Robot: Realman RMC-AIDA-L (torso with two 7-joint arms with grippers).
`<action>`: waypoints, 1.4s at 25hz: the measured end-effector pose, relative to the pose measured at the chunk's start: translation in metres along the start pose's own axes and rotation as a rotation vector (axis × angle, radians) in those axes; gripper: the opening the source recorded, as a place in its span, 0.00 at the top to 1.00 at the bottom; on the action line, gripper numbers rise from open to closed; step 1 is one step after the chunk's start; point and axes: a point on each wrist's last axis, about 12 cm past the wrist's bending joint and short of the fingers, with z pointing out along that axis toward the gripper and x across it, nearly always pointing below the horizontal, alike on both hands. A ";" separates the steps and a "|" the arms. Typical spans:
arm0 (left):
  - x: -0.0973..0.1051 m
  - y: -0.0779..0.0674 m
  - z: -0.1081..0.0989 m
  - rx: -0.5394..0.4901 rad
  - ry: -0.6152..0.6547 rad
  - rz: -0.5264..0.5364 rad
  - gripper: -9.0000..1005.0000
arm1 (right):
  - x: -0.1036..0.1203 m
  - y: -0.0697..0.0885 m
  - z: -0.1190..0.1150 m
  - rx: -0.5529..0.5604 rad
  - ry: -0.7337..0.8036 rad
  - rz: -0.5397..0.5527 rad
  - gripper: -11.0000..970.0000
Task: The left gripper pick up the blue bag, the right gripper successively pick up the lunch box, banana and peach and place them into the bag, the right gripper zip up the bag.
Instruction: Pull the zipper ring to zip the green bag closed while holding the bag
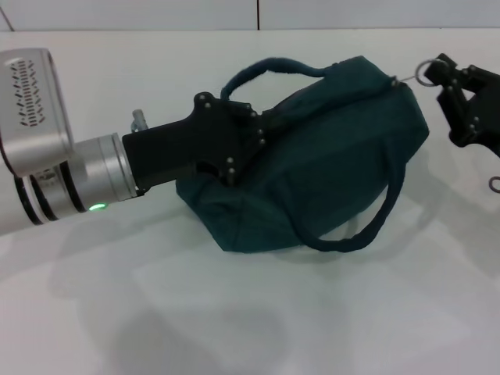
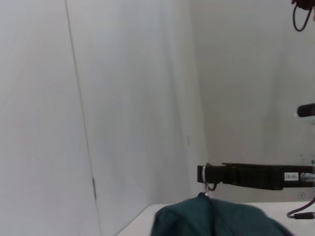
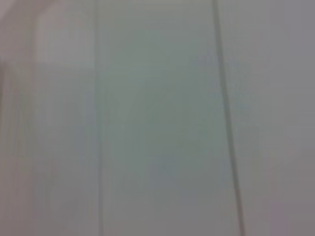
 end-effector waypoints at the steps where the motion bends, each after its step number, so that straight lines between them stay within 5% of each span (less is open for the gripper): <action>1: 0.001 0.000 -0.002 -0.009 -0.001 -0.001 0.95 | 0.001 -0.001 -0.001 0.008 0.001 0.003 0.97; 15: -0.002 0.006 -0.013 -0.073 -0.026 -0.005 0.95 | 0.006 -0.006 -0.014 0.082 0.022 0.040 0.96; 21: -0.004 0.008 -0.010 -0.068 -0.031 0.005 0.95 | 0.006 -0.006 -0.019 0.095 0.018 0.048 0.85; 23: -0.005 0.008 -0.009 -0.065 -0.033 0.007 0.95 | 0.006 -0.006 -0.021 0.099 0.018 0.056 0.65; 35: -0.007 0.009 -0.005 -0.056 -0.039 0.014 0.95 | 0.011 -0.019 -0.026 0.111 0.133 0.057 0.55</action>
